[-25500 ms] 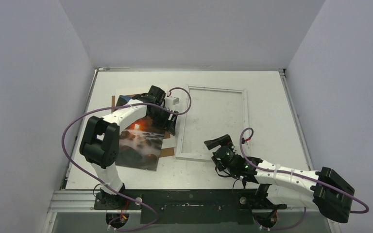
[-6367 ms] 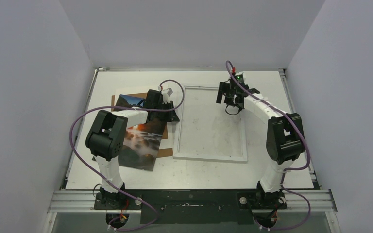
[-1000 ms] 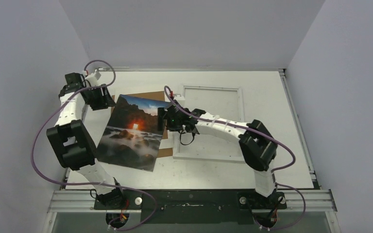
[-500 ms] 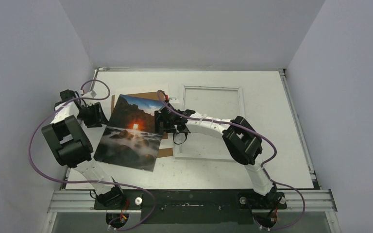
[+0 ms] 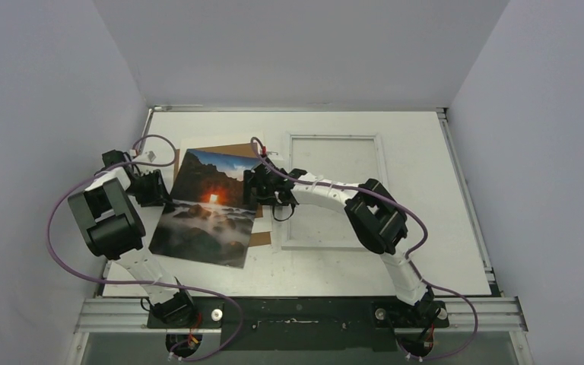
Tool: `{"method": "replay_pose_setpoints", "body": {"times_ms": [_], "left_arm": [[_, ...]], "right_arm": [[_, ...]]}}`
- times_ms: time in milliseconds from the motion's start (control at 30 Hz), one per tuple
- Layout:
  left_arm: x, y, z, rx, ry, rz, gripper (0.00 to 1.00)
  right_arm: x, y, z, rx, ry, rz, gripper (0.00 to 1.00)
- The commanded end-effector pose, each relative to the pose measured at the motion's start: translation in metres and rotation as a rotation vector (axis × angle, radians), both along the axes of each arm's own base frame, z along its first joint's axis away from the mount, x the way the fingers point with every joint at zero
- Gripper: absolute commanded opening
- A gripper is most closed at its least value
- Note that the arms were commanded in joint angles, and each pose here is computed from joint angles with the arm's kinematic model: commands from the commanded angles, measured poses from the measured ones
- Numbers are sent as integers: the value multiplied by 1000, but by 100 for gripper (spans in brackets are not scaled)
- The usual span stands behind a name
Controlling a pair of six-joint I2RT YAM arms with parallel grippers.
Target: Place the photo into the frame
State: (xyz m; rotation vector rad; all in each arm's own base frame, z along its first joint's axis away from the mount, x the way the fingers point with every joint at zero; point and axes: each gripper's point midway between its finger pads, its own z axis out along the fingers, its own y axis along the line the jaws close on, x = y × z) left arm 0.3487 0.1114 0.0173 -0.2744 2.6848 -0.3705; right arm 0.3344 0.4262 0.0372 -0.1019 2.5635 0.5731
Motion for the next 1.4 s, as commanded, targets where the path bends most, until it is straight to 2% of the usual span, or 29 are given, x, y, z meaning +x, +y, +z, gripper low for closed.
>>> {"method": "replay_pose_setpoints", "body": {"times_ms": [0, 400, 867, 1200, 1367], "left_arm": [[2, 6, -11, 71, -15, -13, 36], [3, 3, -13, 106, -18, -24, 34], [2, 0, -15, 96, -1, -22, 31], [1, -3, -17, 82, 7, -20, 30], [1, -2, -16, 82, 11, -21, 29]], "right_arm": [[-5, 2, -18, 20, 82, -7, 98], [0, 28, 67, 337, 54, 7, 98], [-16, 47, 136, 685, 63, 56, 97], [-42, 64, 101, 908, 238, 75, 96], [-51, 80, 87, 897, 260, 111, 95]]}}
